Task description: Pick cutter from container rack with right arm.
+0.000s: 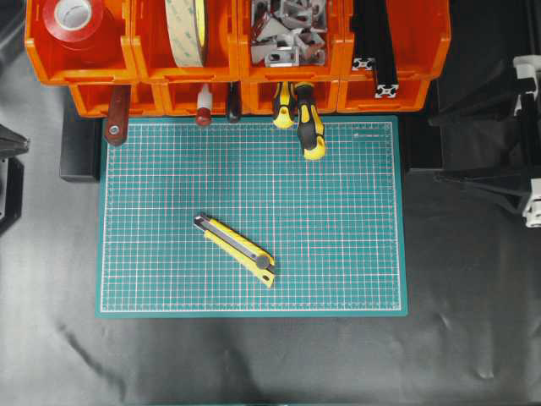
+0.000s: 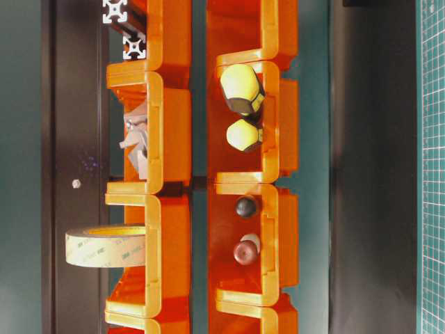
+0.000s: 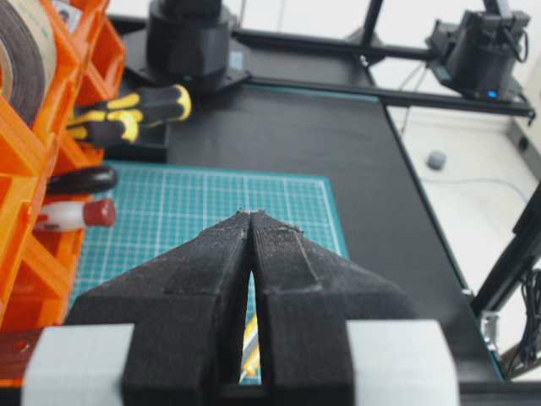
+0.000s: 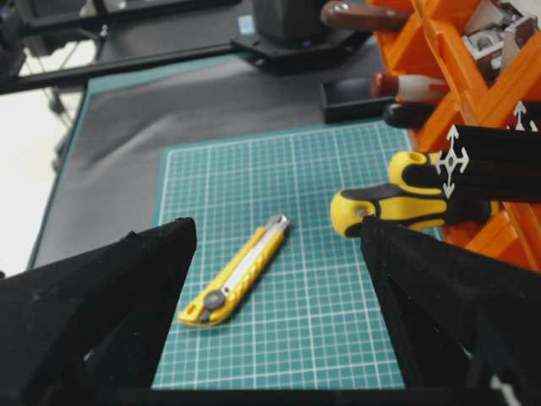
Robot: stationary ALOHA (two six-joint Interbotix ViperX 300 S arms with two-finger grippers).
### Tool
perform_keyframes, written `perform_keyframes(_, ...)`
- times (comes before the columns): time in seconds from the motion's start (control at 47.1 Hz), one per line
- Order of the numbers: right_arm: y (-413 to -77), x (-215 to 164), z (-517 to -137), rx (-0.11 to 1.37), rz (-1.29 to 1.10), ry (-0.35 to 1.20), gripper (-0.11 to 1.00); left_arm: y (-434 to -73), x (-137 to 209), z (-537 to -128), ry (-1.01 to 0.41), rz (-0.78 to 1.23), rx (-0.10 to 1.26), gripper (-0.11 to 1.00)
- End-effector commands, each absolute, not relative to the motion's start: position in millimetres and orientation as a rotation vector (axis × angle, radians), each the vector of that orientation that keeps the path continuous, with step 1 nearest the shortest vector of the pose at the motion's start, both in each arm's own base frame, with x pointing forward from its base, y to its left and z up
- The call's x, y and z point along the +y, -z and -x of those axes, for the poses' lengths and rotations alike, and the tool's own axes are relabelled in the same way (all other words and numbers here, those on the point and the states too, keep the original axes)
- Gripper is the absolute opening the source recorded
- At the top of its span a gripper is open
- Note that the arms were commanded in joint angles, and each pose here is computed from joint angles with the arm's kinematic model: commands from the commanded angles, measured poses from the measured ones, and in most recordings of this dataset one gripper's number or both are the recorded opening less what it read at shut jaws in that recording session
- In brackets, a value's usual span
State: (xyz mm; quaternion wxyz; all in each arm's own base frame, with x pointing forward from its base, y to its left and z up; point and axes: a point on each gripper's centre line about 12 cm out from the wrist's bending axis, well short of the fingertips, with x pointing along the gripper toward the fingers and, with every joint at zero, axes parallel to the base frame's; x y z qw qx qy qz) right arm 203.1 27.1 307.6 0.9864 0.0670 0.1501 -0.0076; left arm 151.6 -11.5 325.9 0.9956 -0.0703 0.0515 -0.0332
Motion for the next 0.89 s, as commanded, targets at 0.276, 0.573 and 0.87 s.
perform_keyframes(0.276, -312.2, 25.7, -202.1, 0.287, -0.139, 0.02, 0.77, -338.9, -12.7, -151.8, 0.076, 0.142, 0.068, 0.0)
perform_keyframes(0.573, -313.5, 25.5, -201.1, 0.28, -0.141, 0.018, 0.77, -341.6, -12.5, -149.8, 0.078, 0.141, 0.052, 0.0)
perform_keyframes(0.87, -312.8, 22.3, -200.3, 0.287, -0.14, 0.038, 0.77, -342.4, -12.4, -149.0, 0.079, 0.127, 0.042, 0.0)
